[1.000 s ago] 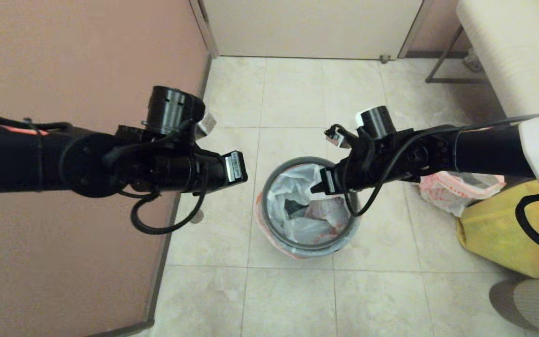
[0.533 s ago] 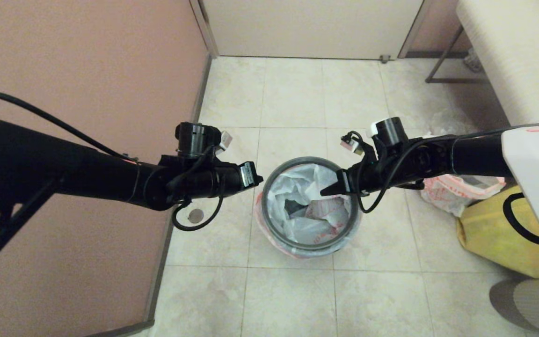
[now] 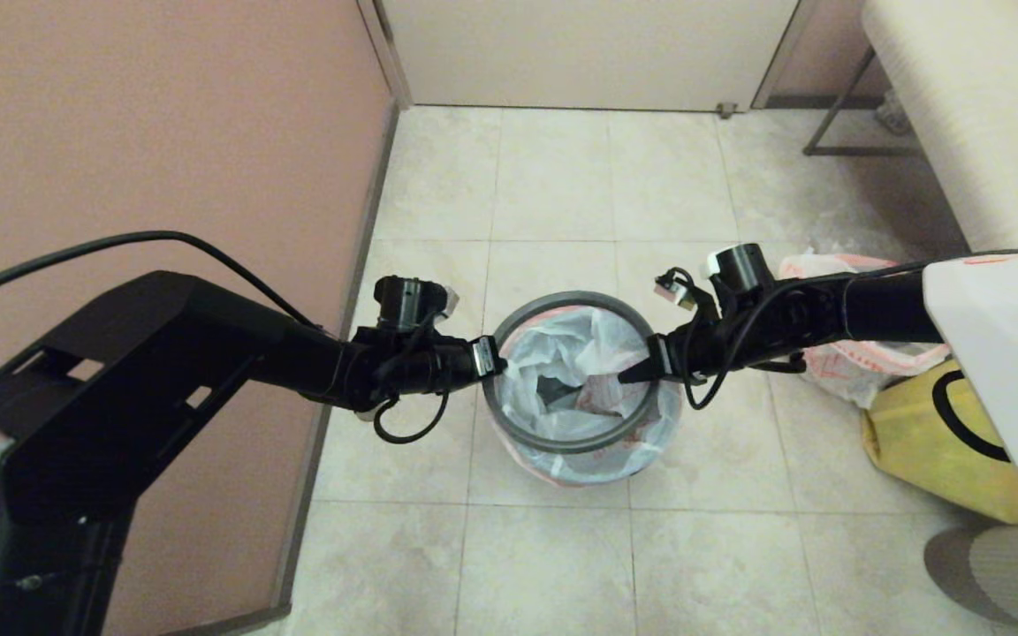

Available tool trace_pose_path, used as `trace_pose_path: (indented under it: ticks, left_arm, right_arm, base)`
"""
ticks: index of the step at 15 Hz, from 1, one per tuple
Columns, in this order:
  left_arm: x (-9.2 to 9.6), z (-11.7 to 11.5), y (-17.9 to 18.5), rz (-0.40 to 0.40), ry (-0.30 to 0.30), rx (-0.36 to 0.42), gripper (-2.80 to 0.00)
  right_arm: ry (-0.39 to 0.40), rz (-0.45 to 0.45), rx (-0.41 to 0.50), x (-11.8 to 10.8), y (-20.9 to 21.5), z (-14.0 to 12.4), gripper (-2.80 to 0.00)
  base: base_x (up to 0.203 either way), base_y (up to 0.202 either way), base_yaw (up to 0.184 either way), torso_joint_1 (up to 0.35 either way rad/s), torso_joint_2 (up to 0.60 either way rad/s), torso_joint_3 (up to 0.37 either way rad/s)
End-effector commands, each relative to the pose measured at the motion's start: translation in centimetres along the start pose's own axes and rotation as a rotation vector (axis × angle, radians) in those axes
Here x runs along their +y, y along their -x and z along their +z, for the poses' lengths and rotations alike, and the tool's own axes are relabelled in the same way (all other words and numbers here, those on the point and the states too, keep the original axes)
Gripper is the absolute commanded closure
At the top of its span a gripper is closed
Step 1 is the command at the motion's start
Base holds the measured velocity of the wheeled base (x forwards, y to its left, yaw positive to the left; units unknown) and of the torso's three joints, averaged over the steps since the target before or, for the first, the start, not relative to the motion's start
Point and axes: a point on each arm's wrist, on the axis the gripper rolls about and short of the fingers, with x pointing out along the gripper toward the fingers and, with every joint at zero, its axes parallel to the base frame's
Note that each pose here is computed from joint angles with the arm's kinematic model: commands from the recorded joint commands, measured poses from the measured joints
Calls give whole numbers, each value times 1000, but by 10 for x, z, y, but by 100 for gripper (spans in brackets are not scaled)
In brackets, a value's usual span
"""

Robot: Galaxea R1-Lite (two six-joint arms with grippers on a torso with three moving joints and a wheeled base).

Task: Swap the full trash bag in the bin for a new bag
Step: Place the trash can ring on the trash can

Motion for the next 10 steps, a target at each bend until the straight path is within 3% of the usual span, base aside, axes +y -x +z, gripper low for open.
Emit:
trace_pose_path:
  ticks: [1,6,10]
  left_arm:
    - [13,-9,-17,16,13,22,0]
    - [2,1,-6,-2,6,-5,0]
    - [-48,32,47,-90,-36,-112,0]
  right_arm:
    - [-10,0,10,-3,-2,-2,0]
    - [-21,-6,25,-7,-5,-6,0]
    - [-25,-29,47,-1,-5,-9,0]
  base:
    - [0,0,0,0,0,0]
    - [0,0,0,0,0,0]
    - [0,0,0,0,0,0]
